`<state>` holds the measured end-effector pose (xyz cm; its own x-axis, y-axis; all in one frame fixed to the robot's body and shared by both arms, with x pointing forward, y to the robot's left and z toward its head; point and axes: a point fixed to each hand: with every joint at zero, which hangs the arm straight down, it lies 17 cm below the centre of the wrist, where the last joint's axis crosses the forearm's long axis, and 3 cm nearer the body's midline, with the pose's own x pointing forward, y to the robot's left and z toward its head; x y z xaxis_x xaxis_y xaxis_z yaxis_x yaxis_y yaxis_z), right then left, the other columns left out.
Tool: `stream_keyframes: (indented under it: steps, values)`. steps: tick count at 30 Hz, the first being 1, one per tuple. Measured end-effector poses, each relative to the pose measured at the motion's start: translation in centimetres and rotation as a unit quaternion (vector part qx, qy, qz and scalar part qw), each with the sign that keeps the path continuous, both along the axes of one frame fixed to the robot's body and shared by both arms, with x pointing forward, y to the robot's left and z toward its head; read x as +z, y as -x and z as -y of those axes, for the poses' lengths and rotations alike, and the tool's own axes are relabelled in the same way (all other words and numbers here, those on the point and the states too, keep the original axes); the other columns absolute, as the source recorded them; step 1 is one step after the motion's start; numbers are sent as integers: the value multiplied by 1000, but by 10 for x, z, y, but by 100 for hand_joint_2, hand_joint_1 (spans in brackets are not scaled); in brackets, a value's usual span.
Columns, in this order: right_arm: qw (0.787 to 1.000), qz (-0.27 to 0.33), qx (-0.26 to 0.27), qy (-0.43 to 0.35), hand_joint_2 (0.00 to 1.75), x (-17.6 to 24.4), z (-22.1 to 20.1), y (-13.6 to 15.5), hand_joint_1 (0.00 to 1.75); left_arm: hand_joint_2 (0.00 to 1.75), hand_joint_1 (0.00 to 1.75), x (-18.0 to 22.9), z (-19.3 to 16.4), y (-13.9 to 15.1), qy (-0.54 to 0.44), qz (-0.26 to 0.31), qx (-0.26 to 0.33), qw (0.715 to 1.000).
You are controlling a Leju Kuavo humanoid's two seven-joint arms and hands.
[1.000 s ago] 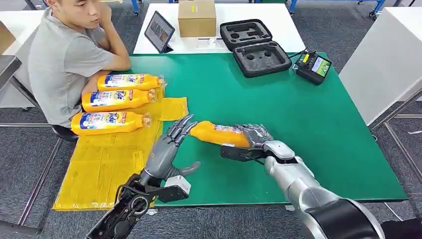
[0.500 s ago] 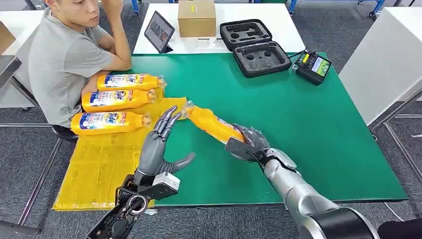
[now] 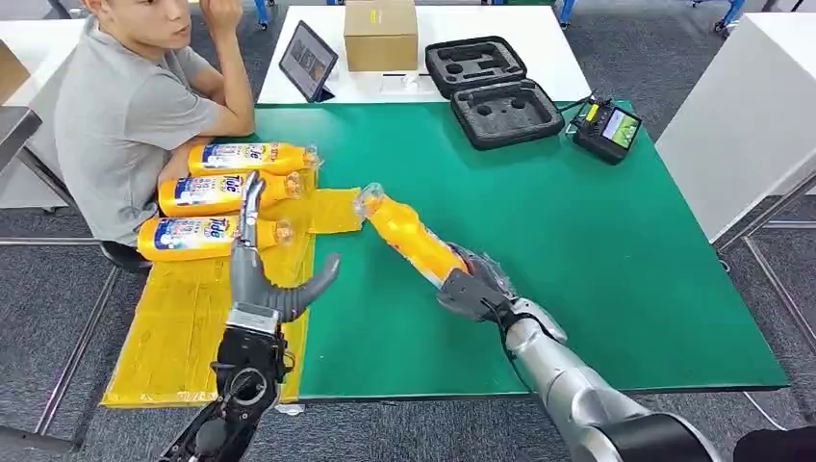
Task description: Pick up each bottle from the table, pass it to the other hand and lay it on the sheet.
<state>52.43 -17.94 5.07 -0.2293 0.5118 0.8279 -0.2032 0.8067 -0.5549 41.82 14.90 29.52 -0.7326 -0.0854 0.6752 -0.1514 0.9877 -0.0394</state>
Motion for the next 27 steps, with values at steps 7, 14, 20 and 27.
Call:
stream_keyframes:
  steps: [7,14,20,27]
  values:
    - [999,6,-28,-35,175,-1,3,5,175,175,0,-32,10,-18,73,-65,-87,991]
    - [995,31,-41,-82,175,13,-7,13,175,175,0,-51,6,-30,86,-93,-74,989]
    - [995,45,-27,-87,175,18,-26,21,175,175,0,-94,39,-42,109,-158,-131,973]
    - [995,46,-1,-86,175,18,-52,32,175,175,0,-120,50,-57,100,-202,-123,967]
